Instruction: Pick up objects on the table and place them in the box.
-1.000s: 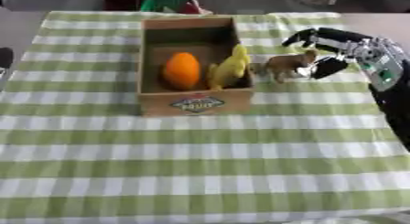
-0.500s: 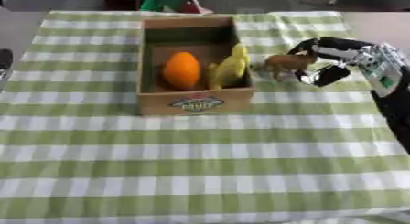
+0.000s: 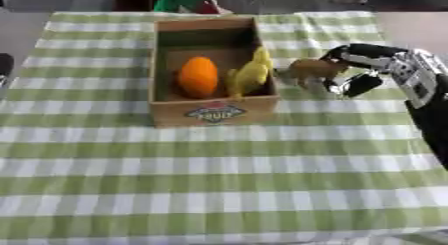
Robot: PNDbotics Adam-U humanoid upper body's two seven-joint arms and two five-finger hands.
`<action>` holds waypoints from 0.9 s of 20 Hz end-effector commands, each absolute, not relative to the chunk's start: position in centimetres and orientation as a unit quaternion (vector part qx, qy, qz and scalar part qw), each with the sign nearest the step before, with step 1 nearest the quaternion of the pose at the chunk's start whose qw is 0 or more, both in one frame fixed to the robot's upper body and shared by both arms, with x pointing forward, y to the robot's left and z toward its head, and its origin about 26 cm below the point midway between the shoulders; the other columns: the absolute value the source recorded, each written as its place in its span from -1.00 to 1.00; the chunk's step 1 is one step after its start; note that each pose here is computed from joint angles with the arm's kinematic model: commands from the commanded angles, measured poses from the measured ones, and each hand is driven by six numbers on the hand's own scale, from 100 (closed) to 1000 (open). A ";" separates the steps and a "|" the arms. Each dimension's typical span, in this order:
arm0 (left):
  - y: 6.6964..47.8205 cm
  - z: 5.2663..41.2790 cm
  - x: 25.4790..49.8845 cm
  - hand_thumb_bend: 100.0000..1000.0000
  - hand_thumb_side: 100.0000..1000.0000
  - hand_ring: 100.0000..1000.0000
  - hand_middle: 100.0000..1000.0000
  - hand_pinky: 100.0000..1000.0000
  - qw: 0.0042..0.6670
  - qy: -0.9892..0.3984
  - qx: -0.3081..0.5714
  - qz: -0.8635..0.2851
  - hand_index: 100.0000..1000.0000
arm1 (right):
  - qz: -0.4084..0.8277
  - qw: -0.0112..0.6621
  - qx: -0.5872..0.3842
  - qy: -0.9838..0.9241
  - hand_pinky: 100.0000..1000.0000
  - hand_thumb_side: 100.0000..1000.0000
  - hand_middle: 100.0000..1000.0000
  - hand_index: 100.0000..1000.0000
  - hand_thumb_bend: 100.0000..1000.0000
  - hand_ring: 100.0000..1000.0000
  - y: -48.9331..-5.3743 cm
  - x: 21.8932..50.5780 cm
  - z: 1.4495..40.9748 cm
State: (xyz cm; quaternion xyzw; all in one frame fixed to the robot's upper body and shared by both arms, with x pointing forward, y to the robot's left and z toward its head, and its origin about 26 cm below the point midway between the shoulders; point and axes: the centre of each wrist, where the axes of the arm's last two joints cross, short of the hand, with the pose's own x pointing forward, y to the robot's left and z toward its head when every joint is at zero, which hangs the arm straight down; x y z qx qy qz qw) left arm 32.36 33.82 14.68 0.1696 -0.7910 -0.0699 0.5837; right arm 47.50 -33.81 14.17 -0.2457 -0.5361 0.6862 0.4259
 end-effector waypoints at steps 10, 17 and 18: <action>34.1 15.5 32.2 -0.11 -0.24 0.02 0.02 0.61 0.573 -0.798 0.170 -0.074 0.30 | 0.641 0.382 -0.305 -0.592 0.49 -0.58 -0.27 -0.14 -1.00 0.62 -34.0 47.7 16.5; 34.1 15.5 32.2 -0.11 -0.24 0.02 0.03 0.61 0.574 -0.798 0.170 -0.074 0.29 | 0.619 0.350 -0.310 -0.631 0.48 -0.63 -0.36 -0.21 -1.00 0.60 -33.5 47.8 18.1; 34.2 15.5 32.1 -0.11 -0.24 0.03 0.03 0.61 0.574 -0.797 0.170 -0.075 0.29 | 0.617 0.345 -0.310 -0.636 0.49 -0.64 -0.36 -0.22 -1.00 0.61 -33.3 47.8 18.6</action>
